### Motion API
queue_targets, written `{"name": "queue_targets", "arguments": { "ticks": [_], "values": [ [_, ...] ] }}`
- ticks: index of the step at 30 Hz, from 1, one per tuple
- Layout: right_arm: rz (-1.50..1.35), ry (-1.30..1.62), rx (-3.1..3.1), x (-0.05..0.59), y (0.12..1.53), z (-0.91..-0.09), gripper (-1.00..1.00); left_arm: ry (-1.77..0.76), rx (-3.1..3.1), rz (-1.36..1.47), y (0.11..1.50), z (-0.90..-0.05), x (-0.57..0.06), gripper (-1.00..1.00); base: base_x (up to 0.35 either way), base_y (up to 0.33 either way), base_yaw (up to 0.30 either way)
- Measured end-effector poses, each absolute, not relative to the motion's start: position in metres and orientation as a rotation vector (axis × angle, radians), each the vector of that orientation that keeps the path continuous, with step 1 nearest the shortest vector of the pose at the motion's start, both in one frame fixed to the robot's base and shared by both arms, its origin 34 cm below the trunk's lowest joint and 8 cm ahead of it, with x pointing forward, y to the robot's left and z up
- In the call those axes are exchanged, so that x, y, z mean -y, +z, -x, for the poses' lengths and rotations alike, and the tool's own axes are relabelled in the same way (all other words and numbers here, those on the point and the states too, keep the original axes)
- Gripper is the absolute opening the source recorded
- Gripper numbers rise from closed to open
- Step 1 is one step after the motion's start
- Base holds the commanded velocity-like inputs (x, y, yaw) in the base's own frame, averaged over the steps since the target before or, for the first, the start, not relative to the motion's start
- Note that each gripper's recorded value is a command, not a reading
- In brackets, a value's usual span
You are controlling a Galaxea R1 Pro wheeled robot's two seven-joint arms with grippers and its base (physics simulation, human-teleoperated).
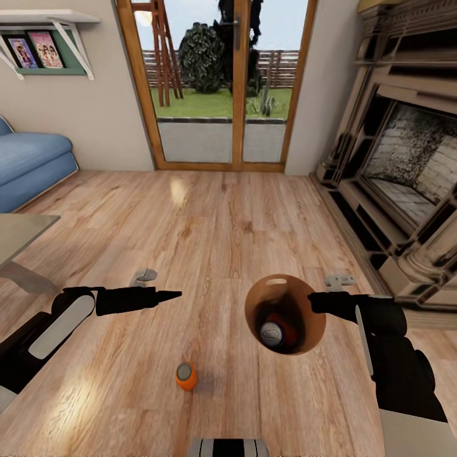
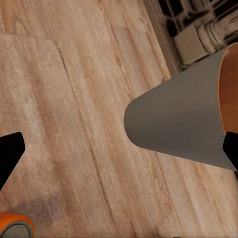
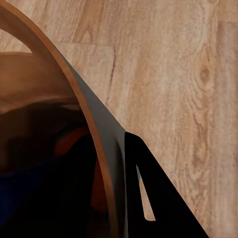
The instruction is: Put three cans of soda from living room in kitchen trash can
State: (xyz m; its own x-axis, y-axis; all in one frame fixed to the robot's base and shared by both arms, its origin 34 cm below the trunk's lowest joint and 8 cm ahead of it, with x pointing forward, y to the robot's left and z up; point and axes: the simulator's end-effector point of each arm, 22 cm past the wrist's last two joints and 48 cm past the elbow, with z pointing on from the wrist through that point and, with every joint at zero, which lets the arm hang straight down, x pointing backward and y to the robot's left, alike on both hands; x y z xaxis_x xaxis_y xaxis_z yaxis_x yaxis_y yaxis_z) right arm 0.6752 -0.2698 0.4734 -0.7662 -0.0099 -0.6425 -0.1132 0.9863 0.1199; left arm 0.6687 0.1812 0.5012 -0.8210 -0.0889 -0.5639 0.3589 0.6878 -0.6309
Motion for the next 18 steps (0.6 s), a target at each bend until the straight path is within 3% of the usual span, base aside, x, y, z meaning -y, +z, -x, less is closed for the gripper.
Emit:
{"name": "queue_targets", "arguments": {
  "ticks": [18],
  "values": [
    [0.083, 0.198, -2.447, 0.2705, 0.468, -0.6748, -1.0, -1.039, -2.337, -0.203, 0.4956, -0.6682, -0.1808, 1.0, 0.0, 0.0, 0.0]
  ]
}}
